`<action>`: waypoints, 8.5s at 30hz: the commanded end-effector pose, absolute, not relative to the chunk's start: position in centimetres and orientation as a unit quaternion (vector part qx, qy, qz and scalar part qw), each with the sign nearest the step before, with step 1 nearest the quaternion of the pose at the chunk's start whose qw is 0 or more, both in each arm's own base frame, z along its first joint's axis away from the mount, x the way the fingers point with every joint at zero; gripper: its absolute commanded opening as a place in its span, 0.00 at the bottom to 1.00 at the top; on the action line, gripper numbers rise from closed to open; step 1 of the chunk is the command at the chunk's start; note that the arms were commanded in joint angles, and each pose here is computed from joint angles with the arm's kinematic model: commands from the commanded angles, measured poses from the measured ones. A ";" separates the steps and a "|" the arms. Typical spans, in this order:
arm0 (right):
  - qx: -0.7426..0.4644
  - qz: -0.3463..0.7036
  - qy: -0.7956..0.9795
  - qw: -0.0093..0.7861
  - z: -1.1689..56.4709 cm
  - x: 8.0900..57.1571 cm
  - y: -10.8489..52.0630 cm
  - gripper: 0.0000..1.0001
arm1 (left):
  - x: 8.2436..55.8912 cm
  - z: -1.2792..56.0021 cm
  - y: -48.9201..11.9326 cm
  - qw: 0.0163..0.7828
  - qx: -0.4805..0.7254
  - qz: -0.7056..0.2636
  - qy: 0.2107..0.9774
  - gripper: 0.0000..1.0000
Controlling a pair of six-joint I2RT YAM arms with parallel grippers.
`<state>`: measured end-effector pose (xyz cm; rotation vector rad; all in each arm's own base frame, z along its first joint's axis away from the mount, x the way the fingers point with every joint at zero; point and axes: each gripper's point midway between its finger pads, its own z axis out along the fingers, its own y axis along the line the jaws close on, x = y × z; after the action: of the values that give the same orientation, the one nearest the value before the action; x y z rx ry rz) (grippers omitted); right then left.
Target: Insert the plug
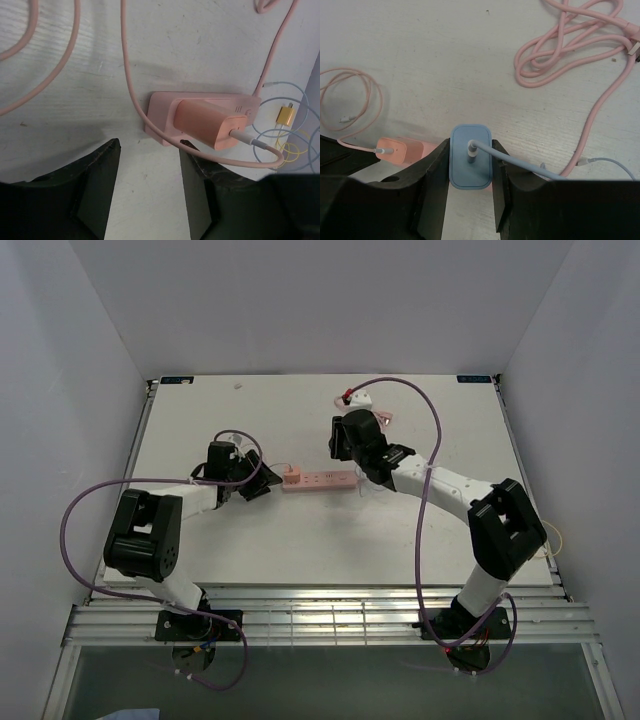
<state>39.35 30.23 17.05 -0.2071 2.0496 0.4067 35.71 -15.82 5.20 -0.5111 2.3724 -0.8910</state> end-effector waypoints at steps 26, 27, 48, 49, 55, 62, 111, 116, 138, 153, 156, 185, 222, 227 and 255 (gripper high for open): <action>-0.087 0.169 0.836 0.515 14.9 39.3 33.7 0.08 | 37.2 4.9 -18.1 0.295 -0.170 -0.357 0.870 0.47; -0.087 0.170 0.836 0.514 14.9 39.3 33.8 0.08 | 37.2 4.8 -18.1 0.293 -0.170 -0.356 0.871 0.47; -0.061 0.104 0.835 0.537 12.8 38.6 35.0 0.08 | 35.5 2.3 -19.3 0.267 -0.152 -0.344 0.887 0.22; -0.061 0.104 0.834 0.539 12.7 38.5 35.3 0.08 | 35.5 2.3 -19.3 0.268 -0.153 -0.342 0.888 0.22; -0.056 0.088 0.829 0.549 12.3 38.6 35.7 0.08 | 35.2 2.1 -19.2 0.266 -0.164 -0.338 0.888 0.21; -0.049 0.068 0.825 0.559 11.5 38.8 35.6 0.08 | 34.9 1.7 -19.1 0.262 -0.174 -0.333 0.889 0.21; -0.100 0.009 0.872 0.478 -1.3 31.3 34.8 0.08 | 34.6 1.4 -19.5 0.258 -0.183 -0.330 0.890 0.18; -0.105 0.009 0.869 0.483 -0.8 31.7 35.2 0.08 | 34.6 1.4 -19.5 0.258 -0.181 -0.330 0.890 0.18; -0.156 0.010 0.862 0.482 -7.5 27.4 33.5 0.08 | 34.6 1.4 -19.3 0.259 -0.191 -0.327 0.888 0.17; -0.233 0.007 0.871 0.433 -11.2 26.3 35.4 0.08 | 34.8 2.1 -19.2 0.272 -0.187 -0.327 0.885 0.17; -0.223 0.012 0.876 0.428 -11.9 25.9 35.0 0.08 | 34.7 2.1 -19.2 0.272 -0.186 -0.326 0.886 0.17; -0.188 0.054 0.889 0.414 -9.3 26.1 35.7 0.14 | 34.8 2.4 -19.4 0.274 -0.177 -0.331 0.885 0.20; -0.108 0.076 0.833 0.537 4.9 31.9 39.5 0.42 | 35.9 8.6 -18.5 0.342 -0.166 -0.323 0.867 0.51; -0.090 0.078 0.827 0.549 6.4 32.2 39.1 0.55 | 35.3 9.7 -18.4 0.348 -0.163 -0.329 0.862 0.69; -0.165 0.147 0.848 0.482 11.4 23.9 38.2 0.98 | 31.2 15.1 -17.9 0.362 -0.143 -0.344 0.855 0.98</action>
<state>26.41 37.80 10.70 -0.3250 2.0326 0.2705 32.22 -17.48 13.85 -0.4025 2.2071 -0.8518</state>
